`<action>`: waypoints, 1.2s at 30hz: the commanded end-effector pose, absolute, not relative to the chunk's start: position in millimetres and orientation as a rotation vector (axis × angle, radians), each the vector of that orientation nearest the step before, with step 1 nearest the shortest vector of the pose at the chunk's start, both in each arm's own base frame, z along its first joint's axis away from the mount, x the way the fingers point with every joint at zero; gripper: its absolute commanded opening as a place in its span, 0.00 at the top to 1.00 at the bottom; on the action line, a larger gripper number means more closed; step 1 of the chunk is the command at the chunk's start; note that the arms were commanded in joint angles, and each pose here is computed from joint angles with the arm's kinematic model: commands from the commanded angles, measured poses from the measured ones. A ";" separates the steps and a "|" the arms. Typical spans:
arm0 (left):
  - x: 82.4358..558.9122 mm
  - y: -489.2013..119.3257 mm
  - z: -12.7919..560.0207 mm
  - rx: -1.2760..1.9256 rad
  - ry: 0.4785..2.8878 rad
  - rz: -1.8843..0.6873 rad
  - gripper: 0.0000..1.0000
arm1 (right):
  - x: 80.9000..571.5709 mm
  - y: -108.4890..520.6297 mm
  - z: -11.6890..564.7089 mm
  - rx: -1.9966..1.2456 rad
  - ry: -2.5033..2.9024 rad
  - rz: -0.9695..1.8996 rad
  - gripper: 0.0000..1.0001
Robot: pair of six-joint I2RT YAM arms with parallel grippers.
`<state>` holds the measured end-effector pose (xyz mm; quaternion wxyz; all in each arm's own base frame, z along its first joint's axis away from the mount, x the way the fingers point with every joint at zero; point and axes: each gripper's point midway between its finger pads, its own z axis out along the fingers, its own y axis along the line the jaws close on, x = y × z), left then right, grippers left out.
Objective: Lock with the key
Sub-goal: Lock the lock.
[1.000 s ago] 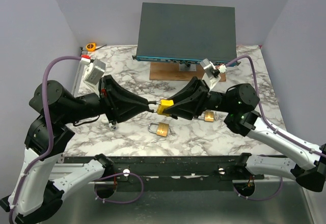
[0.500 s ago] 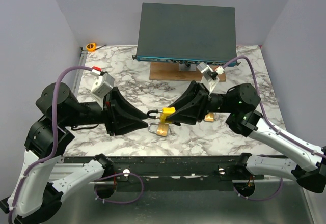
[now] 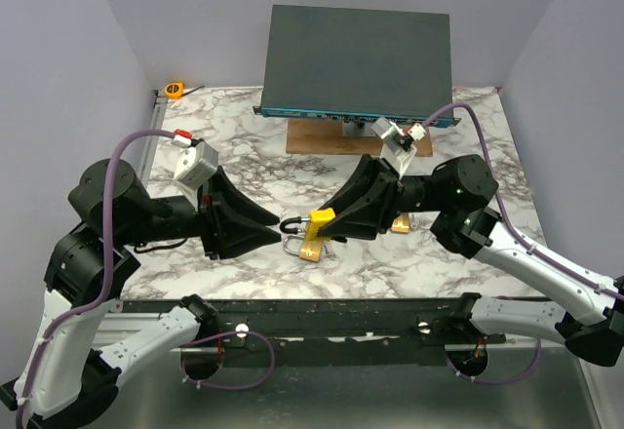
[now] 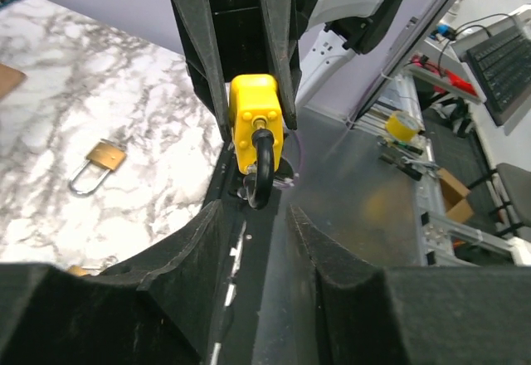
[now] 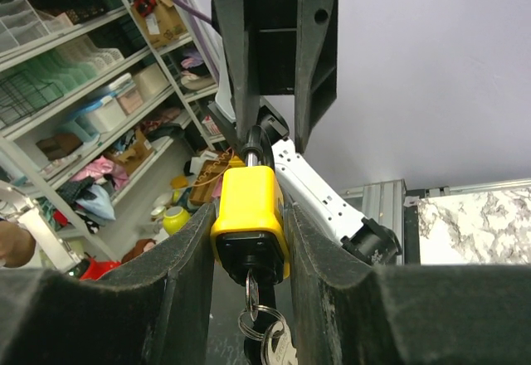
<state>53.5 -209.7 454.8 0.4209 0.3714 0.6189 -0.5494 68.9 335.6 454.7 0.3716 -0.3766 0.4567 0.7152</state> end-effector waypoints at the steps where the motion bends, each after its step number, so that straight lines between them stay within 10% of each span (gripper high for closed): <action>1: 54.0 -196.8 471.5 0.934 1.458 -1.248 0.63 | 61.3 330.7 474.6 -0.979 1.105 1.837 0.99; 20: 66.5 -211.3 462.5 0.955 1.512 -1.261 0.62 | 75.9 339.8 471.0 -0.946 1.157 1.783 0.99; 36: 72.5 -223.7 446.1 0.963 1.572 -1.268 0.88 | 78.7 334.4 472.4 -0.917 1.167 1.740 0.99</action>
